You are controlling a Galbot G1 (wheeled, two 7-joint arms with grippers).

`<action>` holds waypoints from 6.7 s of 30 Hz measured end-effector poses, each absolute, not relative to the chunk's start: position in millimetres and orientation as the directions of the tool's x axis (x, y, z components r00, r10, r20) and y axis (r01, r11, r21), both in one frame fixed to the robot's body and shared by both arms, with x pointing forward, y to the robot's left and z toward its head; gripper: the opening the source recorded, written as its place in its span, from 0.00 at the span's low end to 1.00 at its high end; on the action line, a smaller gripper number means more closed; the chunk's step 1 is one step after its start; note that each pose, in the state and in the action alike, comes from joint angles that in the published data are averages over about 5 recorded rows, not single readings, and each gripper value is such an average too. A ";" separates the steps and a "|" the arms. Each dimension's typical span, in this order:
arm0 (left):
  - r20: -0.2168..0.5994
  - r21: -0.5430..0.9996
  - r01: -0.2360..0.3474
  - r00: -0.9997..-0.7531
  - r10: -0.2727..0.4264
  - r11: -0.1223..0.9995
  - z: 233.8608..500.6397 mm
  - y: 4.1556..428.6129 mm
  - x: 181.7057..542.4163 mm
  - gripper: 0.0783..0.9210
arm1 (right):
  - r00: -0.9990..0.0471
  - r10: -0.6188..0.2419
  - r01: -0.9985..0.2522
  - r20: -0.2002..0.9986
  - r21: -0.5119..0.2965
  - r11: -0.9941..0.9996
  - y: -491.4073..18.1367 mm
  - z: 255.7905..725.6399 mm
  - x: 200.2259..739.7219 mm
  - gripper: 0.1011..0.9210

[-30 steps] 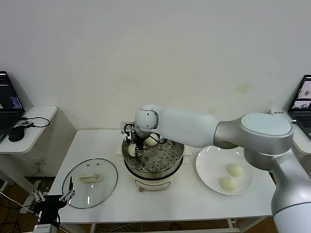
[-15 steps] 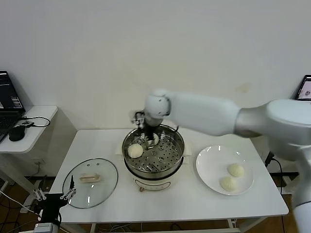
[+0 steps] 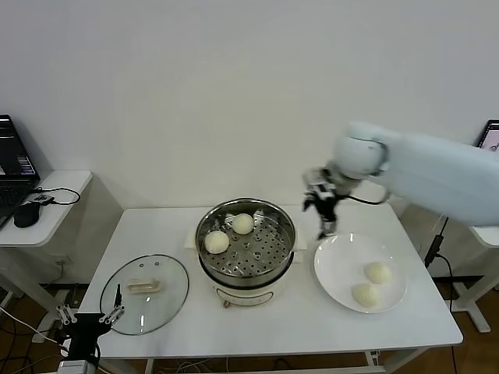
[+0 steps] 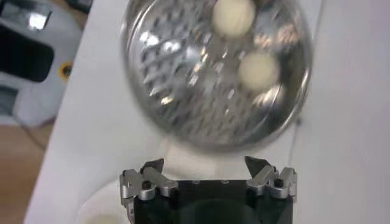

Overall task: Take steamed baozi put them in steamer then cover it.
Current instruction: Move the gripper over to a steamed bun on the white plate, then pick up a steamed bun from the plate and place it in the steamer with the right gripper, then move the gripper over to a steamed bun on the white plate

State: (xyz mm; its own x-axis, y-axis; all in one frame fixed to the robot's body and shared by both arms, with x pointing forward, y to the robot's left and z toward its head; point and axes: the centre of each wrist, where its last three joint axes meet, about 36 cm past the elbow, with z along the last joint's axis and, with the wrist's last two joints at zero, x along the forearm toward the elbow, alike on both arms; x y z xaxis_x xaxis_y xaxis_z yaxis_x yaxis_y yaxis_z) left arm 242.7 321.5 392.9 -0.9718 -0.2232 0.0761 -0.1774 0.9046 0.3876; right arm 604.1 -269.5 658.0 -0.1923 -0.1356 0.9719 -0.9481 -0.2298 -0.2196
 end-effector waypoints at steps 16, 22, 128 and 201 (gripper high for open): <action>0.102 0.406 -0.177 -0.966 -0.237 0.897 388.3 320.2 236.2 0.88 | -0.138 -0.078 -0.973 0.987 -0.149 -0.175 -360.7 546.9 564.4 0.88; 0.109 0.411 -0.179 -0.964 -0.243 0.894 386.5 321.9 234.5 0.88 | -0.122 -0.051 -0.978 0.991 -0.129 -0.163 -372.0 516.6 559.5 0.88; 0.065 0.416 -0.253 -0.950 -0.306 0.874 392.4 337.7 237.5 0.88 | -0.093 -0.243 -0.533 0.966 -0.254 -0.807 -21.6 590.8 615.3 0.68; 0.077 0.446 -0.208 -0.960 -0.269 0.871 394.3 332.3 240.3 0.88 | -0.234 -0.033 -0.971 0.972 -0.235 -0.049 -406.8 515.5 607.2 0.88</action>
State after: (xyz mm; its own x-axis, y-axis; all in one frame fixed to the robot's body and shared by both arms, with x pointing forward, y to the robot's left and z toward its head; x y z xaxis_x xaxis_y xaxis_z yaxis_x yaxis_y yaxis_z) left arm 240.3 332.3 394.3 -0.9600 -0.2691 0.0772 -0.2081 0.8705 0.4459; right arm 607.2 -406.8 515.5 -0.2336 -0.0335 0.9718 -0.9707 -0.0491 -0.2350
